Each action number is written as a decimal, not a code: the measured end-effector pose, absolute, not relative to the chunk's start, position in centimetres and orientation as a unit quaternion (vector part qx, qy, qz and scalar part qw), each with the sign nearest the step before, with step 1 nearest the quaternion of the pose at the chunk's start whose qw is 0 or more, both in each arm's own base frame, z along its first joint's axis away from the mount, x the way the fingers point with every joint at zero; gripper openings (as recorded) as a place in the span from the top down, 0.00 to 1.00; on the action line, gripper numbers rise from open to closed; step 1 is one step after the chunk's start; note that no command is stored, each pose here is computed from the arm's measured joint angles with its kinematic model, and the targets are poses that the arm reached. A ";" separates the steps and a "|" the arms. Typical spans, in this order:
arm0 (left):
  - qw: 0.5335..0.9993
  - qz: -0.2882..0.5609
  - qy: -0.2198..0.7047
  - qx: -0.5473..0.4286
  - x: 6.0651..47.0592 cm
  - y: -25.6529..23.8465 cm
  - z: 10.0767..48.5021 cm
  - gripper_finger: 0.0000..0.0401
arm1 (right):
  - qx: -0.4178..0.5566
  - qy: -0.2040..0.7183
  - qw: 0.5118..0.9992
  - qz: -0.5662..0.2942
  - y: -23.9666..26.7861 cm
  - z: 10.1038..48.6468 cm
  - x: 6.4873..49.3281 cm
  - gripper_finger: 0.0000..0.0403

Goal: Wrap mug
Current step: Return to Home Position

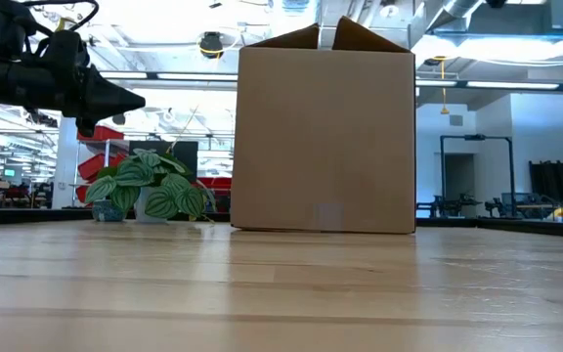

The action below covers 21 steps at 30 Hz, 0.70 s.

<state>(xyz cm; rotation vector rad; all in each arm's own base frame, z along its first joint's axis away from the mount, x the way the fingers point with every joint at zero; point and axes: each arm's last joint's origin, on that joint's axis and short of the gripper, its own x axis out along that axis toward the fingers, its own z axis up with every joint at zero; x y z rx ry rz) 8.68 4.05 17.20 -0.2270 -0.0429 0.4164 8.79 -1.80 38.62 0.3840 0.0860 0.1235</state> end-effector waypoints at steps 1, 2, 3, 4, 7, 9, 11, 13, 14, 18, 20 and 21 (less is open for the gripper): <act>0.972 0.206 -0.021 -0.113 8.7 4.1 17.2 1.00 | 0.190 0.030 0.979 0.065 -1.6 37.8 8.5 1.00; 0.972 0.206 -0.021 -0.113 8.7 4.1 17.2 1.00 | 0.185 0.017 0.980 0.070 -1.3 36.9 8.2 1.00; 0.972 0.206 -0.021 -0.112 8.7 4.1 17.2 1.00 | 0.181 0.007 0.981 0.073 -1.2 36.0 8.0 1.00; 0.972 0.206 -0.021 -0.112 8.7 4.1 17.2 1.00 | 0.176 -0.006 0.982 0.074 -1.0 35.2 7.8 1.00; 0.972 0.206 -0.021 -0.112 8.7 4.1 17.2 1.00 | 0.167 -0.029 0.983 0.070 -0.9 32.5 7.7 1.00; 0.972 0.206 -0.021 -0.112 8.7 4.1 17.2 1.00 | 0.149 -0.051 0.985 0.072 -1.0 31.0 7.8 1.00; 0.972 0.206 -0.021 -0.112 8.7 4.1 17.2 1.00 | 0.130 -0.077 0.986 0.071 -1.0 29.7 7.9 1.00; 0.972 0.206 -0.021 -0.112 8.7 4.1 17.2 1.00 | 0.118 -0.090 0.987 0.056 -1.2 28.1 8.2 1.00; 0.972 0.206 -0.021 -0.112 8.7 4.1 17.2 1.00 | 0.114 -0.092 0.988 0.043 -1.4 27.2 8.4 1.00; 0.972 0.206 -0.021 -0.112 8.7 4.1 17.2 1.00 | 0.109 -0.117 0.987 -0.003 -2.0 24.5 8.9 1.00; 0.972 0.206 -0.021 -0.112 8.7 4.1 17.2 1.00 | 0.106 -0.125 0.986 -0.016 -2.3 23.3 9.1 1.00; 0.972 0.206 -0.021 -0.112 8.7 4.1 17.2 1.00 | 0.107 -0.129 0.986 -0.021 -2.5 22.8 9.2 1.00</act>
